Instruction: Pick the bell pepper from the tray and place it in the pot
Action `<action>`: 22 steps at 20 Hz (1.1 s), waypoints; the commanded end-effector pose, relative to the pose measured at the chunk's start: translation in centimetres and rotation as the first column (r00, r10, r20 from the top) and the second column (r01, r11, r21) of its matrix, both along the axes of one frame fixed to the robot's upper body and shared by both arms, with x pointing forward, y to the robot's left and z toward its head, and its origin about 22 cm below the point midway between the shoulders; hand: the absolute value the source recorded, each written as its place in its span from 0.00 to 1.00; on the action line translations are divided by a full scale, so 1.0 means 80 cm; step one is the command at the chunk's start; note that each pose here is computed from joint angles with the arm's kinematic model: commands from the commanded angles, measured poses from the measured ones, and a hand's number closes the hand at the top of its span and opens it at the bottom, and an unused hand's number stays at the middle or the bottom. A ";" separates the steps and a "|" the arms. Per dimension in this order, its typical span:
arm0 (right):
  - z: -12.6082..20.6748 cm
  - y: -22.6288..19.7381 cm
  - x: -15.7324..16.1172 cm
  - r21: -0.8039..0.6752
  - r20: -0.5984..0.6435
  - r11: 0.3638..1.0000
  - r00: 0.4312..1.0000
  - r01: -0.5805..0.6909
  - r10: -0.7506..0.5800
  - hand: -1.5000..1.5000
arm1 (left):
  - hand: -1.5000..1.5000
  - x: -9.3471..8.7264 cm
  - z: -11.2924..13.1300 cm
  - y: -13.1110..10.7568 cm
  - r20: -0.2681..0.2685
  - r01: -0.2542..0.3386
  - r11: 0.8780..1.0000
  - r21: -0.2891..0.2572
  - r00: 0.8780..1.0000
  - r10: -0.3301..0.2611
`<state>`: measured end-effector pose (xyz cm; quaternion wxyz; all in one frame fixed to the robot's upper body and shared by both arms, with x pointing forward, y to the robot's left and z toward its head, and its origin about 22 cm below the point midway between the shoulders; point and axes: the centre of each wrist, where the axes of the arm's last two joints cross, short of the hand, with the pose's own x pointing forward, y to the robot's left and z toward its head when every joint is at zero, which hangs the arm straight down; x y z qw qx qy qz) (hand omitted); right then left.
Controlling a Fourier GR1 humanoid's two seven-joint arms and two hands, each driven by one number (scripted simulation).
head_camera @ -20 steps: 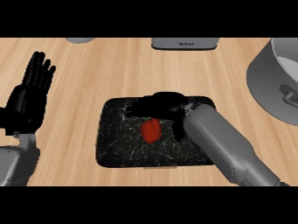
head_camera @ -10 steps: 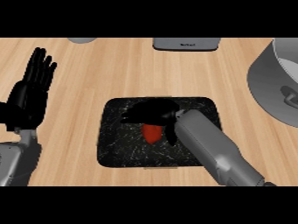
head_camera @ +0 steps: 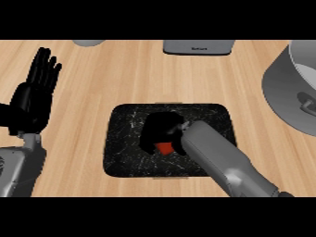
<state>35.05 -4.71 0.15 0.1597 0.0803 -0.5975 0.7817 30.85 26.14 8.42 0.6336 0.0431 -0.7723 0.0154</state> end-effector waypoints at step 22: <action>0.066 -0.036 0.031 0.425 0.040 0.189 0.190 0.885 -0.981 1.00 | 0.50 -0.008 -0.015 0.025 -0.027 -0.051 0.999 0.002 0.998 0.051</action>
